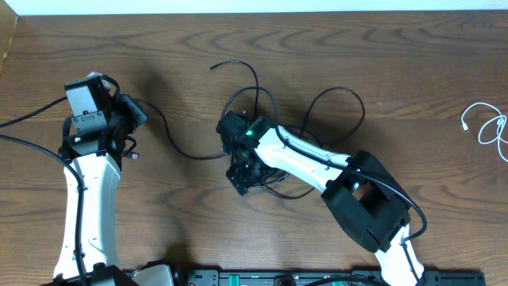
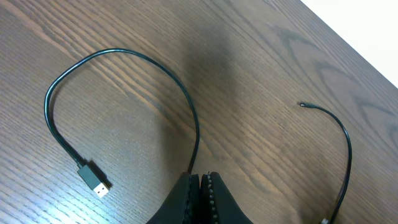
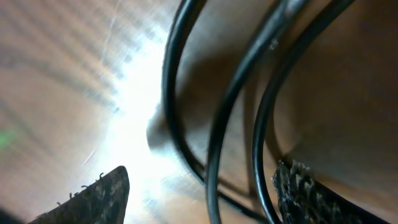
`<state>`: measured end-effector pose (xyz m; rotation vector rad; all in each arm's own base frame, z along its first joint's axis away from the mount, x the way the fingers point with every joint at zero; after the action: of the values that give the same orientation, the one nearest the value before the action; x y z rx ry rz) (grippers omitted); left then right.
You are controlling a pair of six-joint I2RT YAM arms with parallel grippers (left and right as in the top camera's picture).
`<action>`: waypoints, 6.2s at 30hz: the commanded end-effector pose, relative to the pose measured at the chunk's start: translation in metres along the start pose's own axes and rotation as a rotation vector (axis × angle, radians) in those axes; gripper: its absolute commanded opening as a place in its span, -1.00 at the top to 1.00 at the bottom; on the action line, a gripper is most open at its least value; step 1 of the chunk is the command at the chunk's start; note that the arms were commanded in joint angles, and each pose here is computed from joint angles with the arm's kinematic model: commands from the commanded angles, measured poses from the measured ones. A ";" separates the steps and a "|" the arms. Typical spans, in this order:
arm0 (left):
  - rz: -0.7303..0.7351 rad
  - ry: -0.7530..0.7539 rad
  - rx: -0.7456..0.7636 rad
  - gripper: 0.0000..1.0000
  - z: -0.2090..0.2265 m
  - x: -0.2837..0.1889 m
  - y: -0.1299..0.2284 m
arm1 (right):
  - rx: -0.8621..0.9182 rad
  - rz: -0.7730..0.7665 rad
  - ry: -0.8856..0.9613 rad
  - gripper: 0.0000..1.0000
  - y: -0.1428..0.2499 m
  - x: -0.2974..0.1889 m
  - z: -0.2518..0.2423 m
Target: Untangle cables
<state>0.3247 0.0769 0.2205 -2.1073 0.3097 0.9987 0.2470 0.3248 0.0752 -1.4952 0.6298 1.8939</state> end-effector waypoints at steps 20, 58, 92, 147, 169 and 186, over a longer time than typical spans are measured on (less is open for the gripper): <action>-0.010 -0.013 0.009 0.85 0.001 0.000 -0.003 | -0.024 0.193 0.273 0.98 0.047 0.024 -0.017; 0.005 -0.021 0.008 0.85 0.003 0.000 0.000 | 1.135 -0.693 1.126 0.98 0.231 -0.375 -0.309; 0.097 0.031 0.177 0.85 -0.027 0.000 0.031 | 1.091 -0.867 0.408 -0.39 0.264 -0.302 -0.416; 0.282 -0.085 0.240 0.51 -0.014 -0.005 0.070 | 1.148 -0.408 0.040 -0.31 -0.056 -0.037 -0.111; 0.281 -0.085 0.240 0.50 -0.014 -0.005 0.070 | 0.999 -0.409 0.138 0.98 -0.034 -0.052 -0.140; 0.275 -0.081 0.240 0.51 -0.015 -0.005 0.069 | 0.386 -0.577 0.189 0.98 0.080 -0.238 -0.209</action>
<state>0.2944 0.0179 0.1938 -1.8546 0.6615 1.1367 0.3747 0.0442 0.2468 -1.3812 0.8284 0.8522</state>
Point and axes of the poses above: each gripper's point midway between its finger pads, its own x axis out along the fingers, its own z axis along the line the jaws close on, y = z × x, the point moved 7 cm from there along -x, back along the fingers, and after that the axes turned 7 degrees about -x, right-handed, at the moved point
